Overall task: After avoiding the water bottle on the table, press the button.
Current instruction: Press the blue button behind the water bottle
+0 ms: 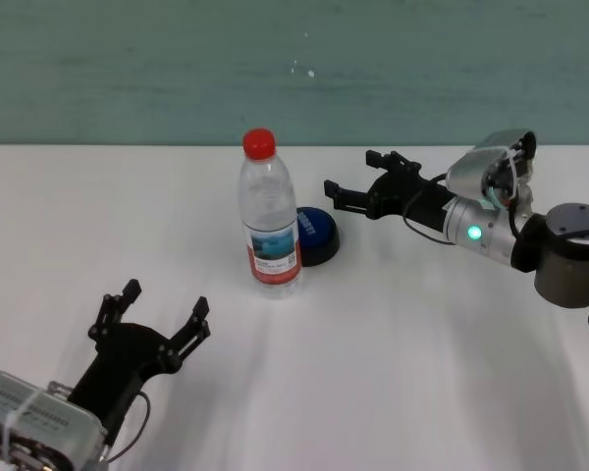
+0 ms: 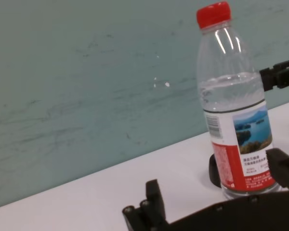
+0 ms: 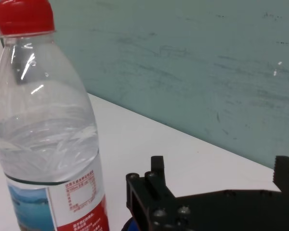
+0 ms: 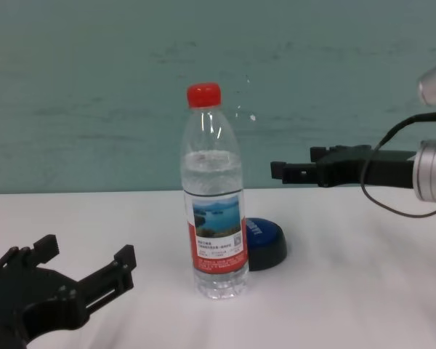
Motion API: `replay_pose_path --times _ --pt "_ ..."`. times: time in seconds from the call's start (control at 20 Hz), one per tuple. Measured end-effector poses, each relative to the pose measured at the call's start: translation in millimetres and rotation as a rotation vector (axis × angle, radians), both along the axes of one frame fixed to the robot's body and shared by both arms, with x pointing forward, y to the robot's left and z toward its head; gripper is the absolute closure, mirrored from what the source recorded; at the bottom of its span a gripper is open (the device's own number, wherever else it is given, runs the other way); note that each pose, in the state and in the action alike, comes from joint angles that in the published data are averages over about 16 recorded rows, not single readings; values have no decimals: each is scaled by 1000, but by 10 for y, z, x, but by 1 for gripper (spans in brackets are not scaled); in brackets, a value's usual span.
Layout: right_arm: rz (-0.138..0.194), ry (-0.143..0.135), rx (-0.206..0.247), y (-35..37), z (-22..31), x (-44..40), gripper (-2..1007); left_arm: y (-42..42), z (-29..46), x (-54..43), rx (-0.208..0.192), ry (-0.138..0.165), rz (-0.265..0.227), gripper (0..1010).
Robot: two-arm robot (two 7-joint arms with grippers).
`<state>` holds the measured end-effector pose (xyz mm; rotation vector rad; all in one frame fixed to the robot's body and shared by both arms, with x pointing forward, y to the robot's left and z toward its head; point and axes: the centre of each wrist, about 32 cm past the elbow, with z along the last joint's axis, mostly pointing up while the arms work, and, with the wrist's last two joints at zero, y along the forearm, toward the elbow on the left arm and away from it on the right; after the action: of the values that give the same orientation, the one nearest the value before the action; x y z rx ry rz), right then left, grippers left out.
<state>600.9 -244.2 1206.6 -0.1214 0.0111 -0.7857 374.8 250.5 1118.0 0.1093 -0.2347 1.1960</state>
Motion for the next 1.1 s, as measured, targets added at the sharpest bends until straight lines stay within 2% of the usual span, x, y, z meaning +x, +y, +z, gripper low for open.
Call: replay_pose_path --times 0.55,1.1 --pt "6 10 -14 78 -24 129 1 0 0 0 0 0 0 10" --pt "4 40 -34 138 -141 259 1 0 0 0 0 0 0 10"
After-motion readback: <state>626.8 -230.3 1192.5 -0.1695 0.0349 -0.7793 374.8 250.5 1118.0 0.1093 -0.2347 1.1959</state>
